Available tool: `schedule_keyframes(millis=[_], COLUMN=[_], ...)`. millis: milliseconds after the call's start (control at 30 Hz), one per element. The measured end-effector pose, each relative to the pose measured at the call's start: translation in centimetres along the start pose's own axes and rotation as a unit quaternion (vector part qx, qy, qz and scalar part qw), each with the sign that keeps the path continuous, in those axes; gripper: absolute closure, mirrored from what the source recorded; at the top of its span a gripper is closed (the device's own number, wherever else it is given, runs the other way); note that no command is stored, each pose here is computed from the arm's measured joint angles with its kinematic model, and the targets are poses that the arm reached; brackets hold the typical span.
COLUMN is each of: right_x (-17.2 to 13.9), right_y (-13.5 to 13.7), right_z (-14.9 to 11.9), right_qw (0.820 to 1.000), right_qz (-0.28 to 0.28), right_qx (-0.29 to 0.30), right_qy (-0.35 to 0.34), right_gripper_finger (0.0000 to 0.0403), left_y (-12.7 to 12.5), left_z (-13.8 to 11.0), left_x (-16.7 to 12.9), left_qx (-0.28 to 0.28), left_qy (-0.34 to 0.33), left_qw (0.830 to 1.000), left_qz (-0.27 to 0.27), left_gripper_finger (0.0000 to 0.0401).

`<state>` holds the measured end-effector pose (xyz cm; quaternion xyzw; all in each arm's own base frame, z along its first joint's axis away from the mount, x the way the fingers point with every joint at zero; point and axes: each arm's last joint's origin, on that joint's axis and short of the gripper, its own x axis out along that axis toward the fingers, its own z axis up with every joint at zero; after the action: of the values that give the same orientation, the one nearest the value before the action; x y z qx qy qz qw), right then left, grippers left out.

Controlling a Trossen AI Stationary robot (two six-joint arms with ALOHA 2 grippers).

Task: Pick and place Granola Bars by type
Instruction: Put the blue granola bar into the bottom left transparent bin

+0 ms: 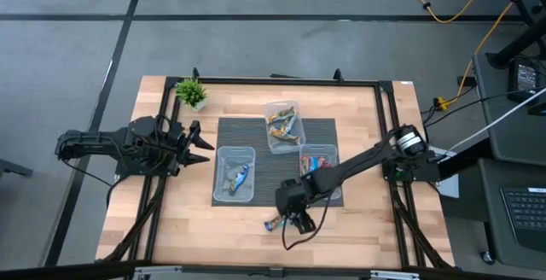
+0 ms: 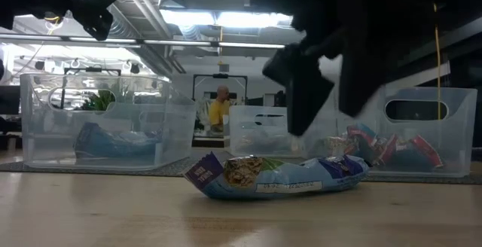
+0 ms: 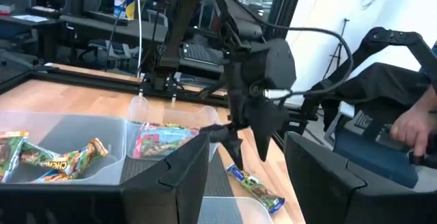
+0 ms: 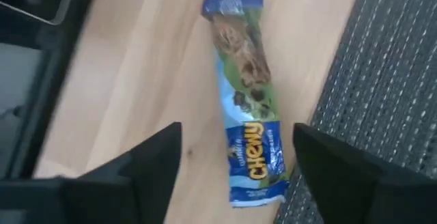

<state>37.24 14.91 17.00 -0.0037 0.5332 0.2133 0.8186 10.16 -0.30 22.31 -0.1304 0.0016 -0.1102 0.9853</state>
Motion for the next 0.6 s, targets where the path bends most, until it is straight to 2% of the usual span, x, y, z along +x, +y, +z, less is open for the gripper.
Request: schedule_keyframes(millis=[100, 167, 267, 333, 467, 600], right_x=[1.1, 1.9, 3.3, 3.8, 4.4, 3.9], right_y=[0.0, 0.0, -0.5, -0.6, -0.6, -0.1], right_z=[-0.3, -0.6, -1.1, -1.2, -1.4, -1.3], right_qw=[1.0, 0.999, 0.996, 0.996, 0.995, 0.994], right_qz=[-0.001, -0.024, -0.076, -0.081, -0.082, -0.101], right_qx=[-0.001, -0.005, -0.006, 0.001, 0.005, -0.022], right_qy=[0.012, 0.021, 0.04, 0.043, 0.049, 0.042], right_gripper_finger=[0.0096, 0.0078, 0.0068, 0.0069, 0.0099, 0.0176], left_y=[0.0, 0.0, 0.0, 0.0, 0.0, 0.0], left_z=[0.0, 0.0, 0.0, 0.0, 0.0, 0.0], left_x=[0.0, 0.0, 0.0, 0.0, 0.0, 0.0], left_qx=[0.0, 0.0, 0.0, -0.005, -0.018, -0.018], left_qy=[0.0, 0.0, 0.0, 0.0, 0.0, 0.0], left_qw=[1.0, 1.0, 1.0, 1.0, 1.0, 1.0], left_qz=[0.0, 0.0, 0.0, 0.0, 0.001, 0.001], left_gripper_finger=[0.0219, 0.0219, 0.0219, 0.0219, 0.0219, 0.0219])
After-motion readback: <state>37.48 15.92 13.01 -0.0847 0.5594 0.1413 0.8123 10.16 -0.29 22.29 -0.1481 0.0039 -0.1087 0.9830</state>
